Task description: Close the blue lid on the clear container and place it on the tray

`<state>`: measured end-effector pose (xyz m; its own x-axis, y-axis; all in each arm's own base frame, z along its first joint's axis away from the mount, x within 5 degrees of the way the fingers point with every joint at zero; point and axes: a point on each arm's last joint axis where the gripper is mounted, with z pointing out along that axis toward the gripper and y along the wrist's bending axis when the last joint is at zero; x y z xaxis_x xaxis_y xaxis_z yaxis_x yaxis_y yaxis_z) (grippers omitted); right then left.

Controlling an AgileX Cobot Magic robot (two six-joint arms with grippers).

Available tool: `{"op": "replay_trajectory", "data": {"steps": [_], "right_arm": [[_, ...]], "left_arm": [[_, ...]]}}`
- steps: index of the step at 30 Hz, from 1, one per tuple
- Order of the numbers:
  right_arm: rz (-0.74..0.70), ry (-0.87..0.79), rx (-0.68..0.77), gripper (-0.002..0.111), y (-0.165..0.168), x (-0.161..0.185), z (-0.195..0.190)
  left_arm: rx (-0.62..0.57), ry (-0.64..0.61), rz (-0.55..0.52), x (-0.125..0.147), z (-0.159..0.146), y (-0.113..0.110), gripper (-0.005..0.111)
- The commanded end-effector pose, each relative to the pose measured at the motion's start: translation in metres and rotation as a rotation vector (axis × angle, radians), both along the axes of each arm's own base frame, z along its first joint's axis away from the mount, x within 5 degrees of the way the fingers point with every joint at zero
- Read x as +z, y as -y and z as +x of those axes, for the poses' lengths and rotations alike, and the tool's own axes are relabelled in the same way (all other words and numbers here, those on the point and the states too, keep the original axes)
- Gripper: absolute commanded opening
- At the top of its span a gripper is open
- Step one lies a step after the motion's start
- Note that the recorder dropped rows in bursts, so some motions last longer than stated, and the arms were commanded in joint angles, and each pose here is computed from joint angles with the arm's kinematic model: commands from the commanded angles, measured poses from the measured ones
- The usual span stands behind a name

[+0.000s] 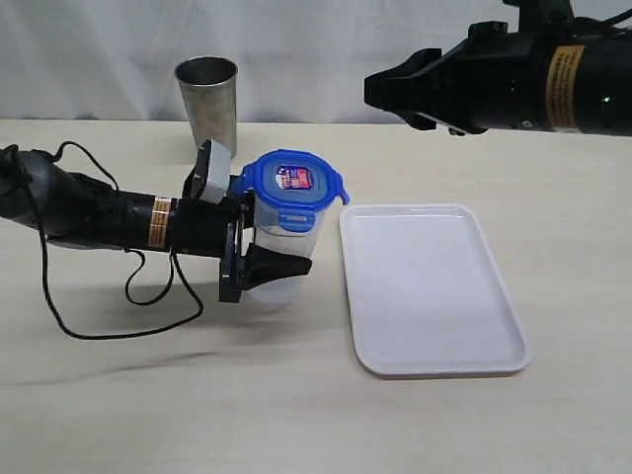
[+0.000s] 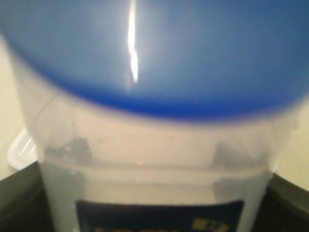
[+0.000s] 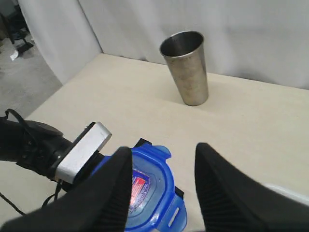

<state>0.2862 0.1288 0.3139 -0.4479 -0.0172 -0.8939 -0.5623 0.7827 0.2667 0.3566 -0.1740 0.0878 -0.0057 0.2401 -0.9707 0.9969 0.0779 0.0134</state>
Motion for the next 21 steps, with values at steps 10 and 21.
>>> {"op": "replay_trajectory", "data": {"steps": [10,21], "right_arm": [[-0.210,0.243,-0.275,0.041,-0.036,0.012,-0.013],[-0.400,-0.335,-0.084,0.041,-0.028,-0.004,0.028]], "left_arm": [[0.156,0.081,-0.028,0.023,-0.022,-0.048,0.000],[0.083,0.090,-0.007,0.018,-0.036,-0.037,0.000]]}}
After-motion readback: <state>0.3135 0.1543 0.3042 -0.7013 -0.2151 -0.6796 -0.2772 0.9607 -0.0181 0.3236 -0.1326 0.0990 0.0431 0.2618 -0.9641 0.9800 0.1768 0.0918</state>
